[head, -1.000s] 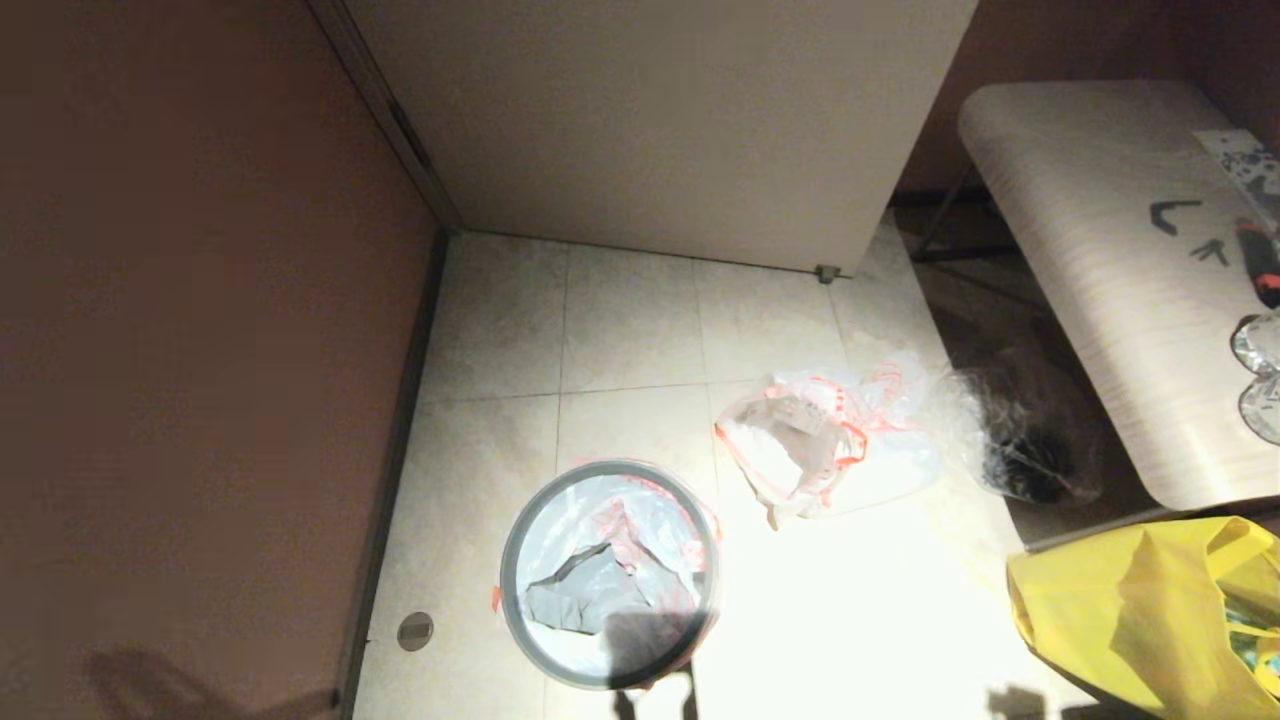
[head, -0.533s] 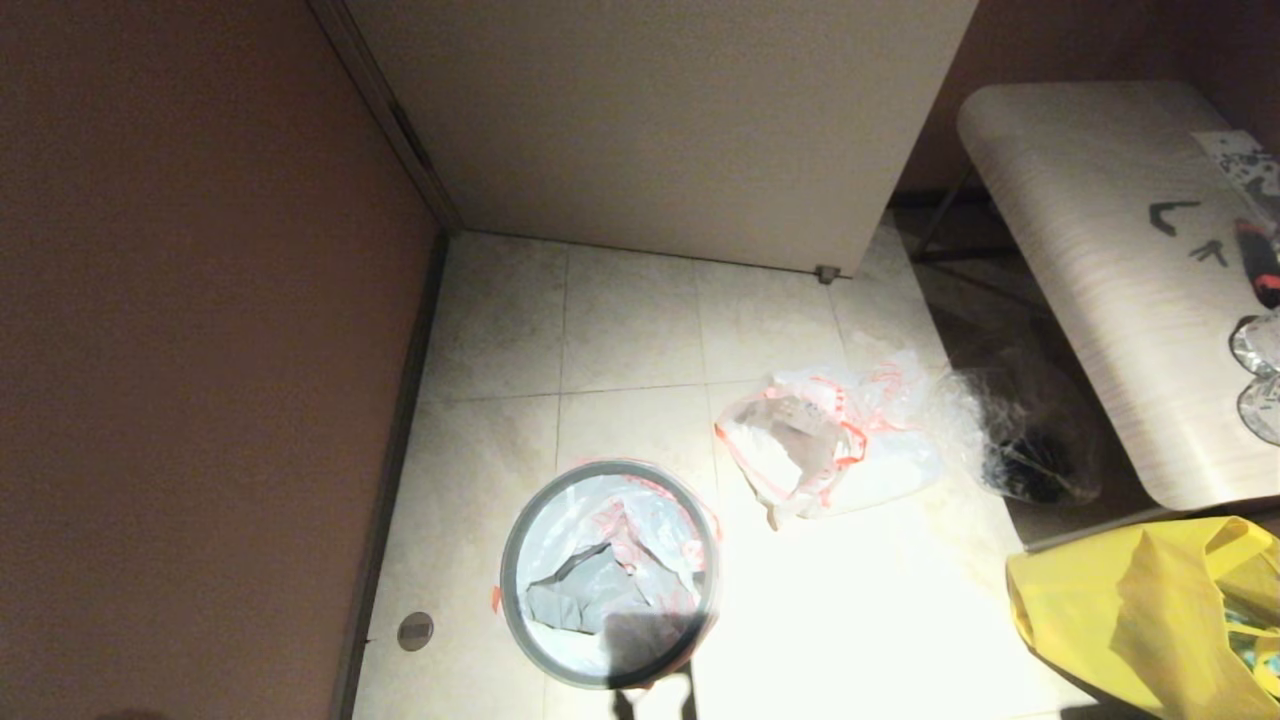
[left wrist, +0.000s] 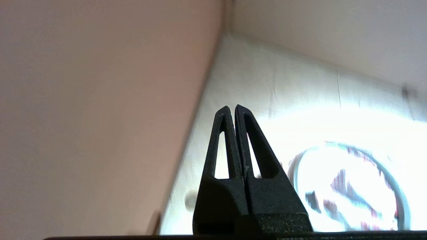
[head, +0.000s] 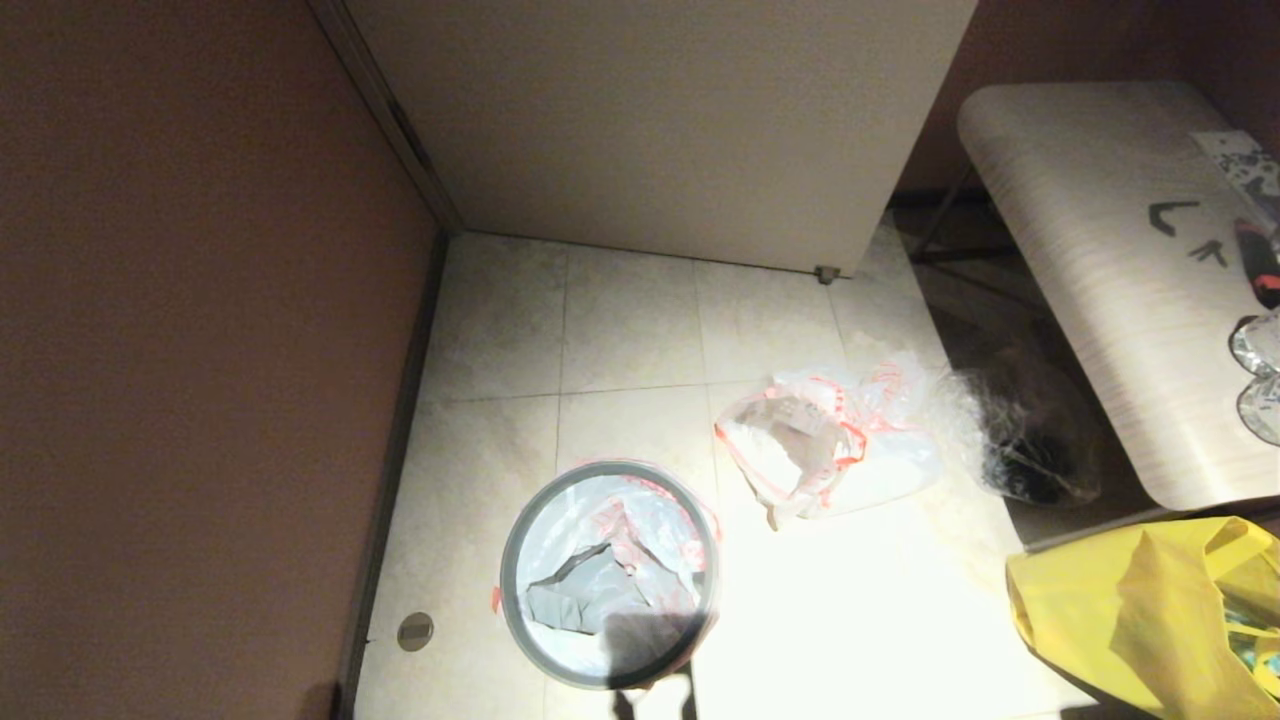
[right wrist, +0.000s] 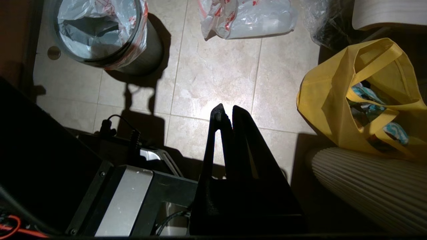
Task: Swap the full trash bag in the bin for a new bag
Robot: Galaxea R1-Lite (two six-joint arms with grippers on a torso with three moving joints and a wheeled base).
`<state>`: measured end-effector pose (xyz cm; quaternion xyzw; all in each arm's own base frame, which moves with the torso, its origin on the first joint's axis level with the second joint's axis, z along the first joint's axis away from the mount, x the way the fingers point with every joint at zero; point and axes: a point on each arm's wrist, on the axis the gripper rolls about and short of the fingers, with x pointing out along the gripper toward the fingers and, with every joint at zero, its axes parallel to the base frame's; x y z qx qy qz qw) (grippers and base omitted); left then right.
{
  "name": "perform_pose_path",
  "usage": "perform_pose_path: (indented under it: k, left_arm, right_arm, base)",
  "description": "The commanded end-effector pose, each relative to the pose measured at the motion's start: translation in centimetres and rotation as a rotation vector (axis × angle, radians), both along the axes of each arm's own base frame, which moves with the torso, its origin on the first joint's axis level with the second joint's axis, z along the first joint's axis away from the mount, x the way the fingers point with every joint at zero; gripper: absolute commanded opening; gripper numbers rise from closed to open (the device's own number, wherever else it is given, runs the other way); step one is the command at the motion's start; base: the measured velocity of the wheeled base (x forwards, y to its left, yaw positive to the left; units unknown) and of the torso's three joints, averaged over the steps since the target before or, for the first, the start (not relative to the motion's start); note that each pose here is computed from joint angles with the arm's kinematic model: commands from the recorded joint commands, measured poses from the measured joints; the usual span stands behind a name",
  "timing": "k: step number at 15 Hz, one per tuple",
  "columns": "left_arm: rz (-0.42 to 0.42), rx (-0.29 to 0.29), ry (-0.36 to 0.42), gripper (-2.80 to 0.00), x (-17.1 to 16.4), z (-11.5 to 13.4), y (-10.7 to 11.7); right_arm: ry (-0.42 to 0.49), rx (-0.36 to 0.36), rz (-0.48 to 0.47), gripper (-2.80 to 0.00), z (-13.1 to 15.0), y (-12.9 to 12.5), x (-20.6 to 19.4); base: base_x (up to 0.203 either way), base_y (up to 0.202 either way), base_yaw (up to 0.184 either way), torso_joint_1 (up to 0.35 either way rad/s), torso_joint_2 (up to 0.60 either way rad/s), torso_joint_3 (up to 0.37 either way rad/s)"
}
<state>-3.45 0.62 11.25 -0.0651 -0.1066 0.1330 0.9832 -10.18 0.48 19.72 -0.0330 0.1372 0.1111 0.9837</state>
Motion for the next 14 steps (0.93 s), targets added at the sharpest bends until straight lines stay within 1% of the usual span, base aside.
perform_pose_path:
  k: [1,2,3,4,5,6,7,8,9,10,11,13,14]
  left_arm:
    - [-0.026,0.004,0.065,-2.80,0.7,-1.7,-0.1]
    - [-0.073,0.010,0.083,-2.80,0.9,-2.2,-0.2]
    - [-0.129,0.001,0.088,-2.80,1.0,-2.4,-0.3]
    - [-0.168,-0.021,0.092,-2.80,1.0,-2.5,-0.4]
    - [-0.205,-0.018,0.123,-2.80,1.1,-2.9,-0.4]
    - [-0.217,-0.014,0.166,-2.80,1.1,-3.3,-0.5]
    - [-0.218,0.002,0.189,-2.80,1.2,-3.6,-0.5]
    - [-0.221,0.018,0.198,-2.80,1.1,-3.6,-0.5]
    - [-0.224,0.021,0.194,-2.80,1.2,-3.6,-0.5]
    - [-0.222,0.011,0.191,-2.80,1.2,-3.6,-0.5]
    - [-0.222,0.002,0.188,-2.80,1.2,-3.6,-0.5]
    - [-0.223,-0.004,0.187,-2.80,1.2,-3.6,-0.5]
    - [-0.223,-0.003,0.187,-2.80,1.2,-3.6,-0.5]
  right_arm:
    - [-0.030,-0.002,-0.019,-2.80,-2.1,0.1,0.1]
    - [-0.057,-0.022,-0.047,-2.80,-3.5,0.0,0.7]
    - [-0.085,-0.054,-0.074,-2.80,-5.0,-0.1,1.4]
    - [-0.120,-0.073,-0.105,-2.80,-6.0,-0.1,2.3]
    - [-0.191,-0.060,-0.146,-2.80,-6.4,-0.2,3.4]
    - [-0.223,-0.049,-0.172,-2.80,-7.5,-0.3,4.6]
    - [-0.245,-0.048,-0.192,-2.80,-8.9,-0.4,5.9]
    - [-0.273,-0.048,-0.214,-2.80,-10.2,-0.4,6.9]
    - [-0.323,-0.044,-0.233,-2.80,-11.0,-0.5,7.6]
    - [-0.355,-0.039,-0.247,-2.80,-11.4,-0.5,7.9]
    - [-0.358,-0.032,-0.248,-2.80,-11.4,-0.5,7.9]
    - [-0.260,-0.005,-0.215,-2.80,-12.3,-0.4,7.9]
    - [-0.262,-0.001,-0.214,-2.80,-12.2,-0.4,7.9]
  base:
    - [0.000,0.000,0.000,0.000,0.00,0.000]
    - [0.000,0.000,0.000,0.000,0.00,0.000]
    - [0.000,0.000,0.000,0.000,0.00,0.000]
    - [0.000,0.000,0.000,0.000,0.00,0.000]
    - [0.000,0.000,0.000,0.000,0.00,0.000]
    - [0.000,0.000,0.000,0.000,0.00,0.000]
    - [0.000,0.000,0.000,0.000,0.00,0.000]
    - [0.000,0.000,0.000,0.000,0.00,0.000]
    - [0.000,0.000,0.000,0.000,0.00,0.000]
    - [0.000,0.000,0.000,0.000,0.00,0.000]
    - [0.000,0.000,0.000,0.000,0.00,0.000]
    - [0.000,0.000,0.000,0.000,0.00,0.000]
    - [0.000,0.000,0.000,0.000,0.00,0.000]
